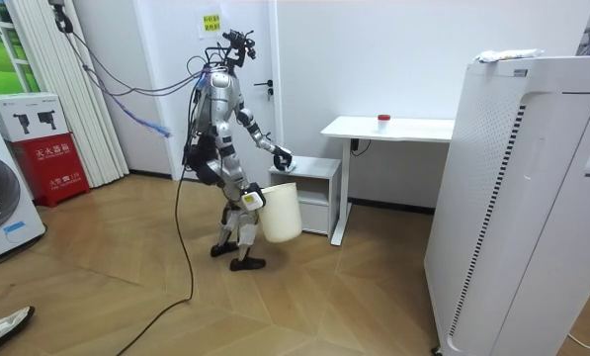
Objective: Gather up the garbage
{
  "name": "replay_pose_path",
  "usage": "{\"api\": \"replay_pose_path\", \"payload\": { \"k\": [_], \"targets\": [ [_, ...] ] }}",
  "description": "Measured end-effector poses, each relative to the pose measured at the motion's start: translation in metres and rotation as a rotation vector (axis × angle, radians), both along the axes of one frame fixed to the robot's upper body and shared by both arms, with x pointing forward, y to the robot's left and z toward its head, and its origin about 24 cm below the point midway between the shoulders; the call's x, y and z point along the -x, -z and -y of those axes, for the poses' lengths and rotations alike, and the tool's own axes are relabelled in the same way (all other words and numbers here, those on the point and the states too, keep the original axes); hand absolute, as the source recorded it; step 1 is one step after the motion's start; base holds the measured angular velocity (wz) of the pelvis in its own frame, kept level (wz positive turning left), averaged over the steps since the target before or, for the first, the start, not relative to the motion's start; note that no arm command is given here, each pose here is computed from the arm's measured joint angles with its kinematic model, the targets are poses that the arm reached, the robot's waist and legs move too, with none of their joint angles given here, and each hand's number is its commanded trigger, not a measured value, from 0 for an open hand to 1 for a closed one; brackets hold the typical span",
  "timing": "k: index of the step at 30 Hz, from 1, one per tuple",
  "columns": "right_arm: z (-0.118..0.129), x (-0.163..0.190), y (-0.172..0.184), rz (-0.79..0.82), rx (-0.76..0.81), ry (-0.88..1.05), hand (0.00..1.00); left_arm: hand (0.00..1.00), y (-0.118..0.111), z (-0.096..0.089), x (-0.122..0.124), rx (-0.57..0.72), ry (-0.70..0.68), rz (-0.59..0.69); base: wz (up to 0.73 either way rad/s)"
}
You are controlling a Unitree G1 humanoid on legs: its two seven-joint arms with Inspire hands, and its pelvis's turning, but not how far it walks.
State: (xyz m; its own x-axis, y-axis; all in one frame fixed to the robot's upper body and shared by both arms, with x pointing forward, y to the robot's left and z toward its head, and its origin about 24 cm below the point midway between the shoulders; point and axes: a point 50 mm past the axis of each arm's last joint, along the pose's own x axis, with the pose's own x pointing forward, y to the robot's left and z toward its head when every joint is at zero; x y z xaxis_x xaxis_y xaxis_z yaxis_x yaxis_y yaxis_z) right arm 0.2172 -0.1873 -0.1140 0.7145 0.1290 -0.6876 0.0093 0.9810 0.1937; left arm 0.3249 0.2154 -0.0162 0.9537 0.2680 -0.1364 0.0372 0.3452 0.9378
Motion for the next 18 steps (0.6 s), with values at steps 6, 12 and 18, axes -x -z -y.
{"api": "replay_pose_path", "payload": {
  "k": [6,12,18],
  "targets": [
    [-0.003,0.000,0.001,-0.002,0.016,-0.039,1.00,1.00,0.004,0.043,0.003,0.241,0.100,0.074,0.01],
    [-0.009,0.004,0.004,-0.006,0.029,-0.083,1.00,1.00,0.030,0.071,0.029,0.352,0.192,-0.022,0.01],
    [-0.009,0.011,0.009,-0.035,0.044,-0.127,1.00,1.00,0.035,0.105,0.044,0.506,0.322,-0.097,0.07]
  ]
}}
